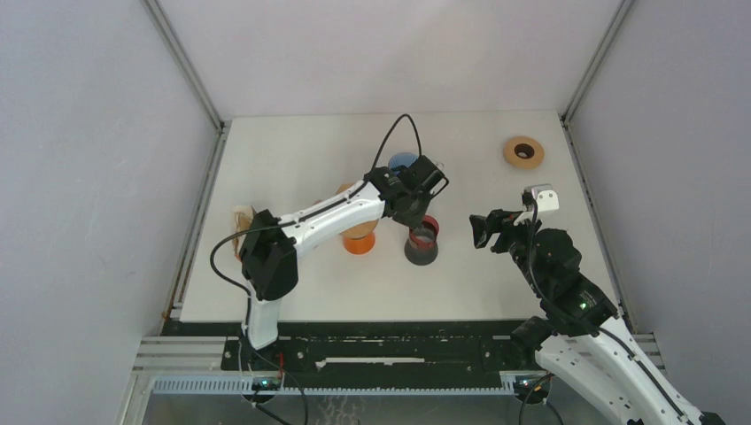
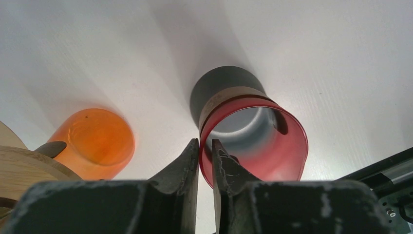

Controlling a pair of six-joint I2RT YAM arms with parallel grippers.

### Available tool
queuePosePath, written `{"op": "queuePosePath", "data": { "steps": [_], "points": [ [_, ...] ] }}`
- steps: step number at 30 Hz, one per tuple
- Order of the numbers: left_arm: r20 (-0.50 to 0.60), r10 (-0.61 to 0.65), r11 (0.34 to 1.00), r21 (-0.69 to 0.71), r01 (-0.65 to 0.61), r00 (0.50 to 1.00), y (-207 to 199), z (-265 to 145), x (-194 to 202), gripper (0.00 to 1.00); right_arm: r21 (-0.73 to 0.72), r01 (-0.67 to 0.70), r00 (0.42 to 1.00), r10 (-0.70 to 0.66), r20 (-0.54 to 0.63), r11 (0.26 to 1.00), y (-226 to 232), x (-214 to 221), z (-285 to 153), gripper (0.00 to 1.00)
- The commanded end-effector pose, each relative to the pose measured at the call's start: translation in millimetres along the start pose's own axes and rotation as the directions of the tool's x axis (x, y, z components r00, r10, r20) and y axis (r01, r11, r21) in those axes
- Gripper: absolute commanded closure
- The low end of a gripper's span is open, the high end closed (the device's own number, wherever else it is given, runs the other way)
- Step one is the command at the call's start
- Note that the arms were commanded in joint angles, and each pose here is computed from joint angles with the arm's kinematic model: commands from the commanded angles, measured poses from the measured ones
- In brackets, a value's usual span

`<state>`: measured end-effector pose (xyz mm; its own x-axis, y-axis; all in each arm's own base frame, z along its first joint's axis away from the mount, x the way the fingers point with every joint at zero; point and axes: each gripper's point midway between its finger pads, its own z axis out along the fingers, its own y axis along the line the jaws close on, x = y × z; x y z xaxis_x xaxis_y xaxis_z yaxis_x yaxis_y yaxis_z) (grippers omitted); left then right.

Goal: Place the coffee filter in the dripper
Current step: Place the coffee server at the center of the board.

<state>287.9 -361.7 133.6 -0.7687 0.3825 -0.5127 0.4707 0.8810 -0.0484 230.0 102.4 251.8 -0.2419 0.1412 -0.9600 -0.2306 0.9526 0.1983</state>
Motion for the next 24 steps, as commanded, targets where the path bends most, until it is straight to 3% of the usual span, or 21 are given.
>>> {"op": "queuePosePath", "data": {
  "steps": [1,10,18,24],
  "points": [
    [0.083,-0.012,0.999,0.037,0.009,0.996,-4,-14,-27,0.79,0.0,-0.022,0.999,0.022,0.04,1.0,1,-11,1,0.22],
    [0.136,-0.034,0.998,0.051,0.028,0.99,0,-35,-41,0.67,-0.009,-0.023,0.999,0.023,0.048,1.0,2,-13,0,0.22],
    [0.294,-0.076,0.99,0.132,0.038,0.953,2,-114,-70,0.5,-0.054,-0.007,0.999,0.009,0.041,0.999,11,-14,1,0.21],
    [0.396,-0.126,0.985,0.156,0.068,0.909,26,-171,-82,0.38,-0.075,0.002,1.0,-0.002,0.005,0.997,17,-13,7,0.16]
  ]
}}
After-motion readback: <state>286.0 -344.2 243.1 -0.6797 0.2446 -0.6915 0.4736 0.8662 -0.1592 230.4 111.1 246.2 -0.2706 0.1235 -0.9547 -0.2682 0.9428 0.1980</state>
